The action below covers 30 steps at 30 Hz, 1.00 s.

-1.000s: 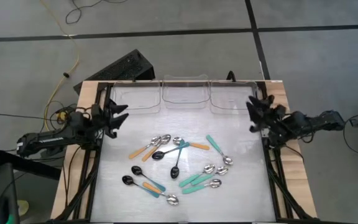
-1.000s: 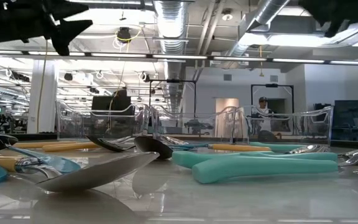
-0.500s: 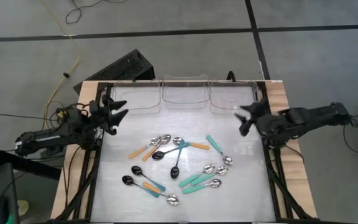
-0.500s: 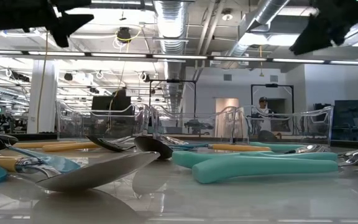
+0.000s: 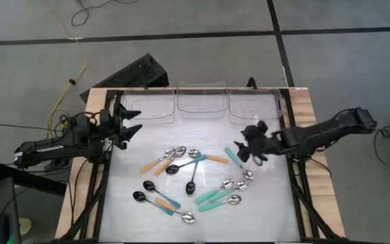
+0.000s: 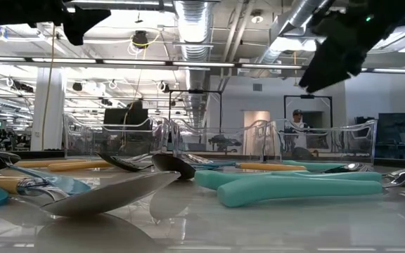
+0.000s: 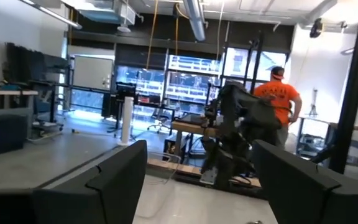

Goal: Sort silverware by color (type)
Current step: Put the middle right light blue spoon into the top right transparent bin

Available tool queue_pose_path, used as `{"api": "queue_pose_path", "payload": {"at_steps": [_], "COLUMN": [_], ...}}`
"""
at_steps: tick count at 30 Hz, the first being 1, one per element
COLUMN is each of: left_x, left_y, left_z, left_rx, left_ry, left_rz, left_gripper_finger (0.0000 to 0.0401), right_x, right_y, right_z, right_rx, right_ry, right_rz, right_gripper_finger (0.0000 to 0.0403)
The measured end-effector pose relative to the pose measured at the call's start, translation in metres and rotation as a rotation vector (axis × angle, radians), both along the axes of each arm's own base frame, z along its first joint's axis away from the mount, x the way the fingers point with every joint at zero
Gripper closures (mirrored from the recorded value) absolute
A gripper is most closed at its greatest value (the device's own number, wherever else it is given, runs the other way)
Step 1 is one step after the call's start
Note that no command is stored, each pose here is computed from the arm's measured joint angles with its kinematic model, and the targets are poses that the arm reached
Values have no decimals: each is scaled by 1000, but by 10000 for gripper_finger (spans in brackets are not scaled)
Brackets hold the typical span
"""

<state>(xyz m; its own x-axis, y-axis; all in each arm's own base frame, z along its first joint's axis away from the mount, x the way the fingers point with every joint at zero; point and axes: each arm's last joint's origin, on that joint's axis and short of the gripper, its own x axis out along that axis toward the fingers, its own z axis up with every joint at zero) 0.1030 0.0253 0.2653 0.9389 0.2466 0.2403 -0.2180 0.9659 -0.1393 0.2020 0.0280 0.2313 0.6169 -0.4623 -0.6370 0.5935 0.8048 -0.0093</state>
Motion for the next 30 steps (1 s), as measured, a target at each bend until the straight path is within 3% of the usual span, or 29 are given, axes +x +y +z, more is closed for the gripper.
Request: {"api": "queue_pose_path", "payload": {"at_steps": [4,12,18,30], "left_x": [0,1,1,1], "left_y": [0,0,0,1], "left_z": [-1,-4,-5,-5], "left_rx": [6,1,0,-11], "left_ry": [16,43,50,47], "left_rz": [6,8,5,16], "left_gripper_finger": [124,124,124,124], "right_x": [12,24,29,37], "right_y": [10,27,41,42], "right_z": [-24,-57,-82,-109], "right_rx": [19,184,169,157], "right_ry": [93,170,260,345], "right_rz": [-25,-87,-54,-84], "right_gripper_finger": [108,108,103,48]}}
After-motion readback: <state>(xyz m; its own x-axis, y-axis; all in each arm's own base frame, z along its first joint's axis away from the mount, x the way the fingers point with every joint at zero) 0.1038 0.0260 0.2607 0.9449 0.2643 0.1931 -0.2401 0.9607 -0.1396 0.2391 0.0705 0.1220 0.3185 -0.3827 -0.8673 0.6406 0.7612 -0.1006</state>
